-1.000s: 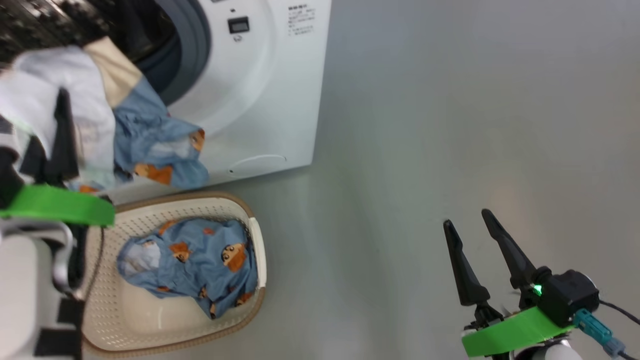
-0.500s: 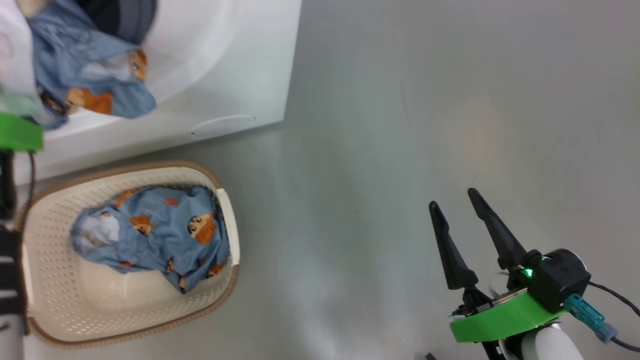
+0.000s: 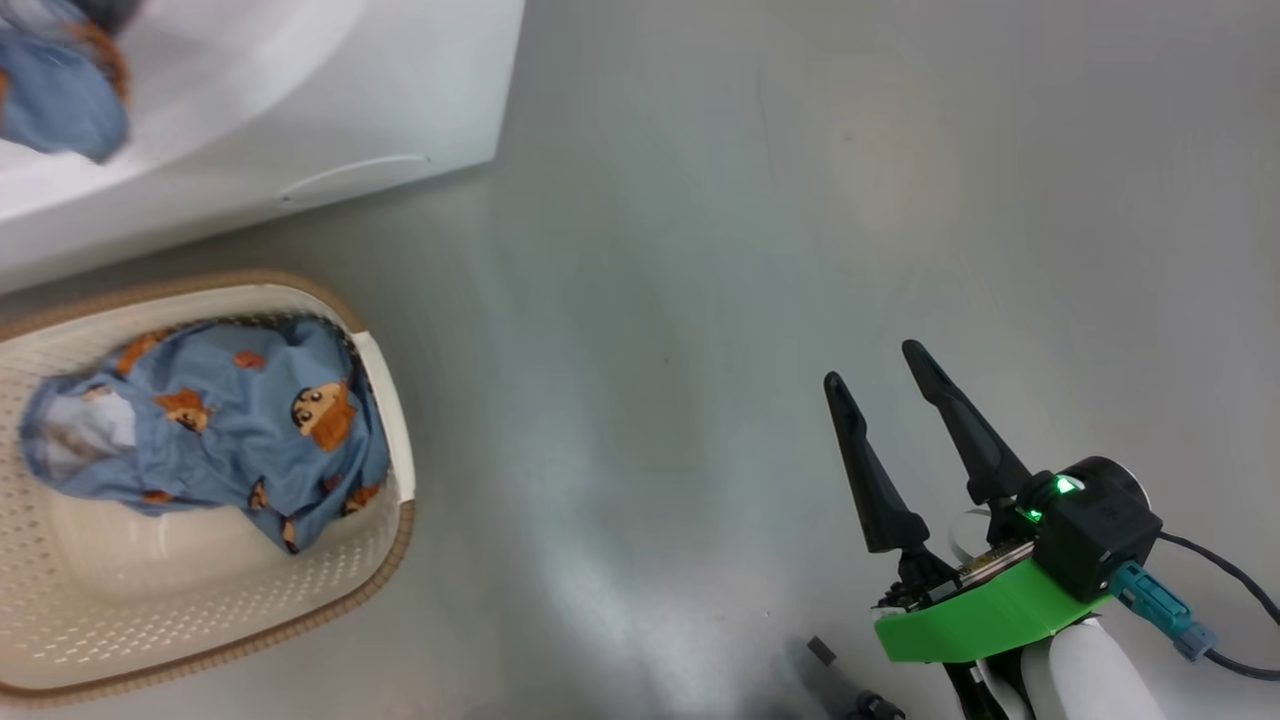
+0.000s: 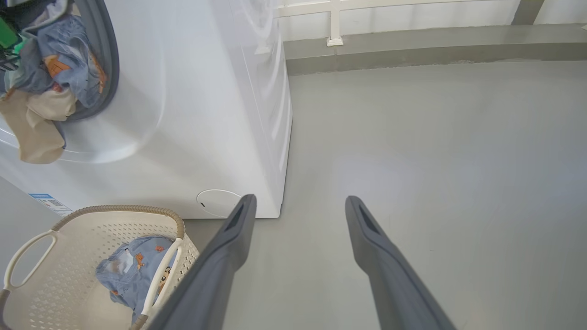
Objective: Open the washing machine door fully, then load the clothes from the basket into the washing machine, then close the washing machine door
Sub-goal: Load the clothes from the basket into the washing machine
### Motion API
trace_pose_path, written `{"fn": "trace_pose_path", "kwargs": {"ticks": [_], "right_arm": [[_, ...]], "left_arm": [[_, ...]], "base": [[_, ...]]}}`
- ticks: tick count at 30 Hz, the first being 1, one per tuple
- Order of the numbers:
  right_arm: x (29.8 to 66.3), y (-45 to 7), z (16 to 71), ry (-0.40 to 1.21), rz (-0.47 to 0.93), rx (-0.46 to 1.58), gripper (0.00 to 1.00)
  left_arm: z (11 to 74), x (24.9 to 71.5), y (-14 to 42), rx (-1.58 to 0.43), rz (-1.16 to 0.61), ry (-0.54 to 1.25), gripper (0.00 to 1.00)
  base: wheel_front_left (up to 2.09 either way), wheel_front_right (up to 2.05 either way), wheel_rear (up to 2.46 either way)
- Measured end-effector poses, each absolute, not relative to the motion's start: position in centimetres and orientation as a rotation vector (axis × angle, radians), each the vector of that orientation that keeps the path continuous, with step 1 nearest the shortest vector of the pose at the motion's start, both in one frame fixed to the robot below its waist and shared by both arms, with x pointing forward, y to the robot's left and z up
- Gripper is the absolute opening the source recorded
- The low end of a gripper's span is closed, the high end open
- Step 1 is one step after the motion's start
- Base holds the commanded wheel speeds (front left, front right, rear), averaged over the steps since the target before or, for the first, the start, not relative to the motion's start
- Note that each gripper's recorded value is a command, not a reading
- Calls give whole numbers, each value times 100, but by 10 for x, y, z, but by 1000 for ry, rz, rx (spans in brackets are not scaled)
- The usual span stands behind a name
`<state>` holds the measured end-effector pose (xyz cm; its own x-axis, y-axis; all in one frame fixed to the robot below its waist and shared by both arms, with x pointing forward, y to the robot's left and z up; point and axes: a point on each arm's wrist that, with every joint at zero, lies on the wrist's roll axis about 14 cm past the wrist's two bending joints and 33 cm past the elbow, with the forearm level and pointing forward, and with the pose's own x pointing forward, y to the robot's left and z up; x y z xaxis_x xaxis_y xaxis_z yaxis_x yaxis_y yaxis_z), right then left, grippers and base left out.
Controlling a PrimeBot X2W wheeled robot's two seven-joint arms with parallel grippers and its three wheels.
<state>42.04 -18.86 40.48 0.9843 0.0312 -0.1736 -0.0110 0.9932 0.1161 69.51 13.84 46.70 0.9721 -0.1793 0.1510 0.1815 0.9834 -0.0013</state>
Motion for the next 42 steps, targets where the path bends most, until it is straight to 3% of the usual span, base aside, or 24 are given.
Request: {"fn": "trace_pose_path", "kwargs": {"ticks": [9,29,42], "right_arm": [[421,-189,388,223,20,108,100],[420,-190,375,257,16,104,100],[420,-186,379,246,25,111,100]], "left_arm": [[474,726,143,10,-152,-200,0],[498,743,149,2,-98,-300,0],[444,748,146,13,-111,-79,0]], "base": [[0,0,0],[0,0,0],[0,0,0]]}}
